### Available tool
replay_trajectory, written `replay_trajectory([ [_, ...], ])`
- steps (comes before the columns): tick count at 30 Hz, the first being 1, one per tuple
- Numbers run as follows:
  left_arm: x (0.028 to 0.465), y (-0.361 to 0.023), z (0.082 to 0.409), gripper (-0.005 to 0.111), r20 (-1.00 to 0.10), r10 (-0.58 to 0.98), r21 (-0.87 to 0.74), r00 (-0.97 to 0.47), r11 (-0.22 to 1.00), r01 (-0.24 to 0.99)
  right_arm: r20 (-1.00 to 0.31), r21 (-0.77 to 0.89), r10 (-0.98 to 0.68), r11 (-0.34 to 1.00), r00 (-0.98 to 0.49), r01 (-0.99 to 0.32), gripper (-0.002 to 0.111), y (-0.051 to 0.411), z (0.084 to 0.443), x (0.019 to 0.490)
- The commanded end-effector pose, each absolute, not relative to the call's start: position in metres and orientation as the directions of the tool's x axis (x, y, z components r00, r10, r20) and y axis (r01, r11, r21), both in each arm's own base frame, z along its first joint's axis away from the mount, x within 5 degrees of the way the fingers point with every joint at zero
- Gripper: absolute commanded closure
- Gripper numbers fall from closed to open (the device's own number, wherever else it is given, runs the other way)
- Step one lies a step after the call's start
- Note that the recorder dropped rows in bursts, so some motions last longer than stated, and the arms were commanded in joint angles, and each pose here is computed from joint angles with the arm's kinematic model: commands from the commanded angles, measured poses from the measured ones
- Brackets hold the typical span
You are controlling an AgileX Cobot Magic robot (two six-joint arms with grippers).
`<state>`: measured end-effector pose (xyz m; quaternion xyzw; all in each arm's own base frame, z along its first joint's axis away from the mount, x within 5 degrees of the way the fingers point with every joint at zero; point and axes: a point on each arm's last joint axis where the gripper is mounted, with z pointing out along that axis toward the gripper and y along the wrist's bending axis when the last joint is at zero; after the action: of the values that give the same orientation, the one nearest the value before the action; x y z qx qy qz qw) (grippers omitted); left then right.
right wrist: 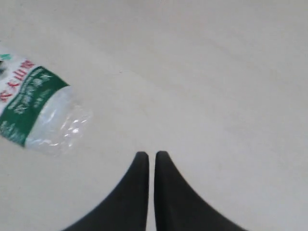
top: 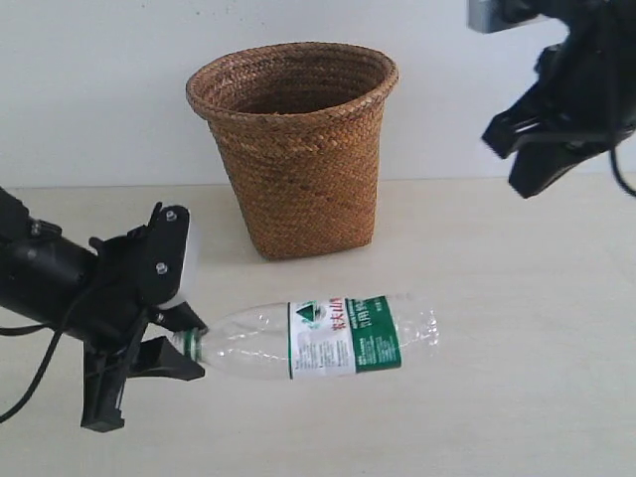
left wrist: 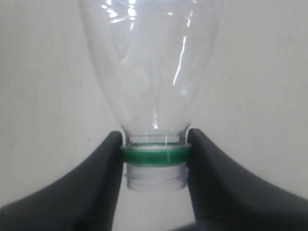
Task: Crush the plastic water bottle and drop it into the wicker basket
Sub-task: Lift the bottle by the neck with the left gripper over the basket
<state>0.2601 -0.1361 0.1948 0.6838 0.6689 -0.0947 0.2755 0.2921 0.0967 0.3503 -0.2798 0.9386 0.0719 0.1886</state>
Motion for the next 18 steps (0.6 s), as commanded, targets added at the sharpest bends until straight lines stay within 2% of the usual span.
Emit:
replay_trajectory([
  [1,0.263,-0.146,0.23,0.102,-0.58,0.808,0.227,0.101,0.041,0.973,-0.345,-0.013,-0.436,0.888,-0.831,-0.461,0.108,0.059,0.342,0.287],
  [5,0.274,-0.15,0.263,0.102,-0.611,0.78,0.298,0.133,0.071,0.952,-0.264,-0.001,-0.38,0.919,-0.886,-0.394,0.108,0.035,0.318,0.285],
  [7,0.283,-0.153,0.28,0.102,-0.623,0.767,0.352,0.151,0.102,0.931,-0.276,-0.003,-0.361,0.927,-0.891,-0.375,0.108,0.031,0.308,0.286],
  [9,0.299,-0.153,0.301,0.102,-0.646,0.748,0.454,0.152,0.217,0.864,-0.308,0.014,-0.339,0.933,-0.889,-0.361,0.108,0.032,0.3,0.288],
  [12,0.325,-0.148,0.33,0.098,-0.741,0.664,0.54,0.099,0.501,0.676,-0.337,0.05,-0.337,0.926,-0.879,-0.374,0.108,0.036,0.29,0.288],
  [13,0.331,-0.147,0.338,0.092,-0.751,0.651,0.557,0.111,0.534,0.636,-0.343,0.057,-0.342,0.922,-0.875,-0.383,0.108,0.037,0.288,0.288],
  [15,0.342,-0.15,0.344,0.071,-0.726,0.67,0.608,0.154,0.521,0.599,-0.356,0.074,-0.335,0.92,-0.872,-0.384,0.108,0.039,0.283,0.287],
  [16,0.349,-0.151,0.343,0.053,-0.723,0.674,0.614,0.151,0.526,0.589,-0.363,0.081,-0.335,0.918,-0.869,-0.388,0.108,0.04,0.282,0.287],
  [17,0.358,-0.152,0.344,0.03,-0.743,0.658,0.6,0.127,0.569,0.562,-0.368,0.1,-0.327,0.917,-0.871,-0.387,0.108,0.041,0.28,0.287],
  [18,0.365,-0.151,0.343,0.017,-0.758,0.644,0.585,0.102,0.603,0.542,-0.366,0.119,-0.322,0.914,-0.873,-0.387,0.108,0.043,0.277,0.286],
])
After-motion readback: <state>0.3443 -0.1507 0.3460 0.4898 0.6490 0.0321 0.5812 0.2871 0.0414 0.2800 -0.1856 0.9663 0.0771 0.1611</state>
